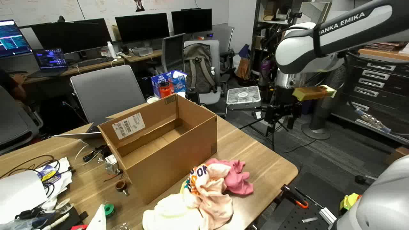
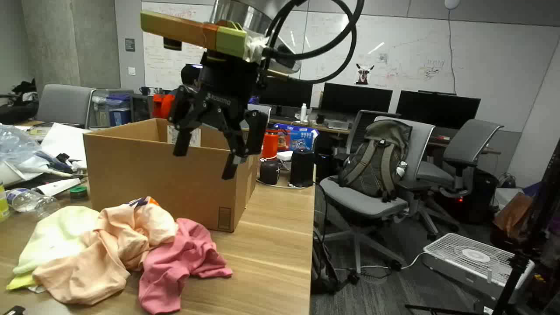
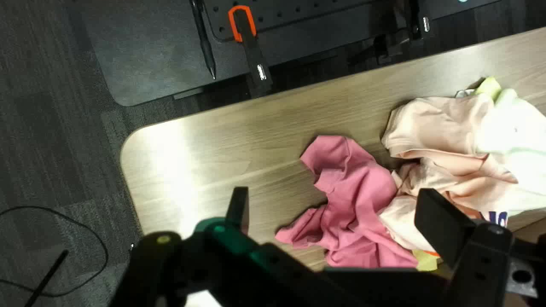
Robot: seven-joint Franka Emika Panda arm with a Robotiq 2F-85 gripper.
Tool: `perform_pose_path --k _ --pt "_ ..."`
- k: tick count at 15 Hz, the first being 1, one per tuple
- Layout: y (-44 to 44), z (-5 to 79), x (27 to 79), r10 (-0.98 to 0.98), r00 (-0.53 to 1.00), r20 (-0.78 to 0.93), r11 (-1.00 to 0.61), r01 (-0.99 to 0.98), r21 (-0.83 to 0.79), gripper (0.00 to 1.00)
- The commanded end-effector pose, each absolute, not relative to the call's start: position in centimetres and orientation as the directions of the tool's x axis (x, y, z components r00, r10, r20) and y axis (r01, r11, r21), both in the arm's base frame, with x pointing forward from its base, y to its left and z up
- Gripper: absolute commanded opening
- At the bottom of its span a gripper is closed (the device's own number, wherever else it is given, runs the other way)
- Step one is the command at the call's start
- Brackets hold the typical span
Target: Put two of the cloths into the box.
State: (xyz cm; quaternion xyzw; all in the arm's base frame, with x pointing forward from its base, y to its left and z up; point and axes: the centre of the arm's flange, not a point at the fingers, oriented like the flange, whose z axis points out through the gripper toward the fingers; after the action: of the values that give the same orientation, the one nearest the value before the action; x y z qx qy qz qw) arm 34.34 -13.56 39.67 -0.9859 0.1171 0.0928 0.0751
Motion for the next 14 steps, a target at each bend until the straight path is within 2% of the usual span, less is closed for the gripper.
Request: perform_pose_path --k 1,14 --pt "-13.6 39.7 34.4 -0.217 0.956 -0.199 -0.961 -0.245 -0.126 1.00" --pt "-11.4 39.3 35.9 -0.182 0.972 -0.148 -0.977 -0.195 -0.082 1.00"
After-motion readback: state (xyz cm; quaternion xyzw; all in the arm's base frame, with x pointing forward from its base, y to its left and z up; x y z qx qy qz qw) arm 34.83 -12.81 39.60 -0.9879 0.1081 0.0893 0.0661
